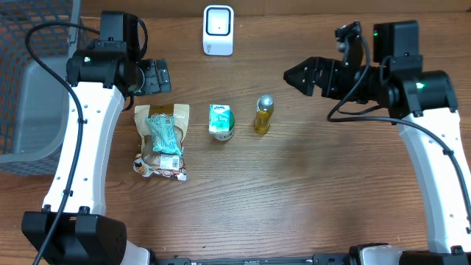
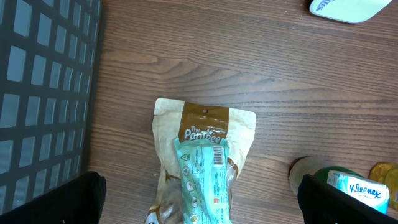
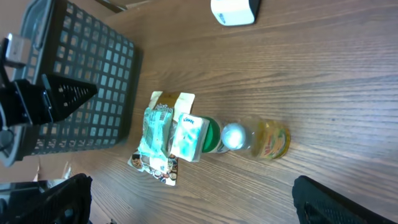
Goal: Scan the item barcode
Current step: 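Lower the open right gripper over the yellow bottle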
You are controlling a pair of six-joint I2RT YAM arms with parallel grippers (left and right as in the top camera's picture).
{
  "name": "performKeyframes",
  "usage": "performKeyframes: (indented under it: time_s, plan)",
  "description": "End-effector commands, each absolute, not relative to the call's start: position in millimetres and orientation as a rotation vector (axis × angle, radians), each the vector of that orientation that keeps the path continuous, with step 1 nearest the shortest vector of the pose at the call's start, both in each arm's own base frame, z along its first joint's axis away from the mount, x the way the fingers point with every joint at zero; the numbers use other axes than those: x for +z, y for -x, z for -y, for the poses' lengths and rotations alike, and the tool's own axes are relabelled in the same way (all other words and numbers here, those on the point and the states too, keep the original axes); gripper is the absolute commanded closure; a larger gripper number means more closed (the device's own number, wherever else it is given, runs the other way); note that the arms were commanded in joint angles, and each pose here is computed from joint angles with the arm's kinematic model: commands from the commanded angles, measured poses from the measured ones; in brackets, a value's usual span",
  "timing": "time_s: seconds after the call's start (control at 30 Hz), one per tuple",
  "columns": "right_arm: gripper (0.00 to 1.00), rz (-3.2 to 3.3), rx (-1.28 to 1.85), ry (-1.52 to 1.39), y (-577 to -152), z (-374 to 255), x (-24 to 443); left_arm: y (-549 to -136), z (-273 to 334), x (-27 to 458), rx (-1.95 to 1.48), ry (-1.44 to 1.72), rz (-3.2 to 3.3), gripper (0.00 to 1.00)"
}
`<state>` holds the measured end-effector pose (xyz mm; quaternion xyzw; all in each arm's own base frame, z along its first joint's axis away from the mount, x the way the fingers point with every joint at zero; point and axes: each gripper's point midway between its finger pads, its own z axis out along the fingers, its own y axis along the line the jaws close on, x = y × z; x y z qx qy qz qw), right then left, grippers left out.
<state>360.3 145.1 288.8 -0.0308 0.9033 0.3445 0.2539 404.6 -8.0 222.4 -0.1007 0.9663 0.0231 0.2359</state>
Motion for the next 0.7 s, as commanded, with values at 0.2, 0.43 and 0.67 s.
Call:
performKeyframes:
  time_s: [0.2,0.43,0.67]
  plan:
    - [0.0,-2.557,0.535,-0.037,-375.6,-155.6,246.0,-407.6,8.5,231.1,0.078,0.247,-2.627,0.0]
    - [0.0,-2.535,0.484,0.014,-380.8,-177.0,241.0,-407.6,8.6,231.1,0.078,0.246,-2.627,0.01]
    - [0.0,-2.595,0.435,-0.004,-386.2,-184.6,214.3,-407.6,8.5,231.1,0.078,0.247,-2.627,0.0]
